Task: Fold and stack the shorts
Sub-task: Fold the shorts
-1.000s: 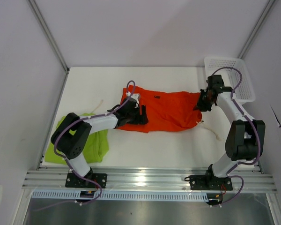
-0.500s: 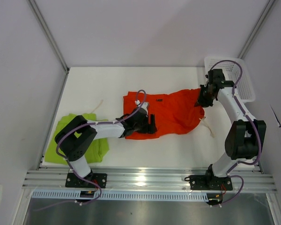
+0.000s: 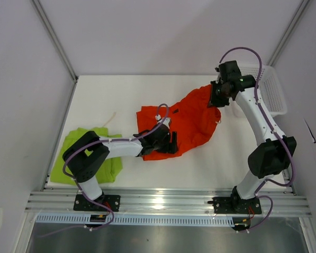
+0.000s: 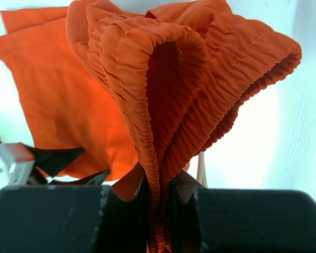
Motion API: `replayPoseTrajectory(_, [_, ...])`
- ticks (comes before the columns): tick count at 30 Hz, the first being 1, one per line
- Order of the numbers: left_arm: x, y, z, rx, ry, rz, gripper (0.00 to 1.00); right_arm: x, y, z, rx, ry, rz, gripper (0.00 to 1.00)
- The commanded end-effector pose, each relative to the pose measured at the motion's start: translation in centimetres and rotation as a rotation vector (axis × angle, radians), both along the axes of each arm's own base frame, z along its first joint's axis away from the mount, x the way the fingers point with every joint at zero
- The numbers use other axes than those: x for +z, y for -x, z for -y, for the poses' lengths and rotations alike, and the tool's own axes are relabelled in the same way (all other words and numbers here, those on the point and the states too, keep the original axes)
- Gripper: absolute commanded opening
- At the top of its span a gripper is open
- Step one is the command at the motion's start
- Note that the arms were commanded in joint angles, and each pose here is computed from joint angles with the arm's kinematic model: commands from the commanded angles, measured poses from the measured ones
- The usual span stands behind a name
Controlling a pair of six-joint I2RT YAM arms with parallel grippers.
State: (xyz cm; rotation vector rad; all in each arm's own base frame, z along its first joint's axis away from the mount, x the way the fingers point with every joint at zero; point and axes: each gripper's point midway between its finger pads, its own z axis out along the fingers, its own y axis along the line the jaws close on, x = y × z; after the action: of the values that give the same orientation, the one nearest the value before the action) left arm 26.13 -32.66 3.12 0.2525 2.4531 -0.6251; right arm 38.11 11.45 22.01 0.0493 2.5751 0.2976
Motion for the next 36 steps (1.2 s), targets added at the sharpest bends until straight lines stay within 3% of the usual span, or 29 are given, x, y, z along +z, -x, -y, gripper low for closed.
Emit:
replayPoseTrajectory(1, [1.3, -0.5, 0.7, 0.023, 0.024, 0.017, 0.79, 1.6, 0.2, -0.6, 0.010, 0.060, 0.009, 0.00])
replayPoseTrajectory(9, [7.3, -0.4, -0.7, 0.018, 0.068, 0.095, 0.84, 0.9, -0.7, -0.6, -0.018, 0.125, -0.017, 0.00])
replayPoseTrajectory(17, [11.7, -2.2, -7.0, 0.134, 0.031, 0.156, 0.86, 1.0, -0.7, -1.3, -0.013, 0.144, -0.013, 0.00])
replayPoseTrajectory(20, [10.6, -4.2, -11.4, 0.246, 0.017, 0.144, 0.86, 0.9, -0.7, -1.9, -0.016, 0.158, -0.013, 0.00])
replayPoseTrajectory(24, [7.2, -4.3, -15.3, 0.338, -0.021, 0.101, 0.86, 0.4, -1.0, -2.3, -0.049, 0.217, -0.011, 0.00])
replayPoseTrajectory(36, [1.2, -5.0, -15.9, 0.358, -0.085, 0.029, 0.75, -0.2, -1.8, -6.3, -0.149, 0.412, 0.068, 0.00])
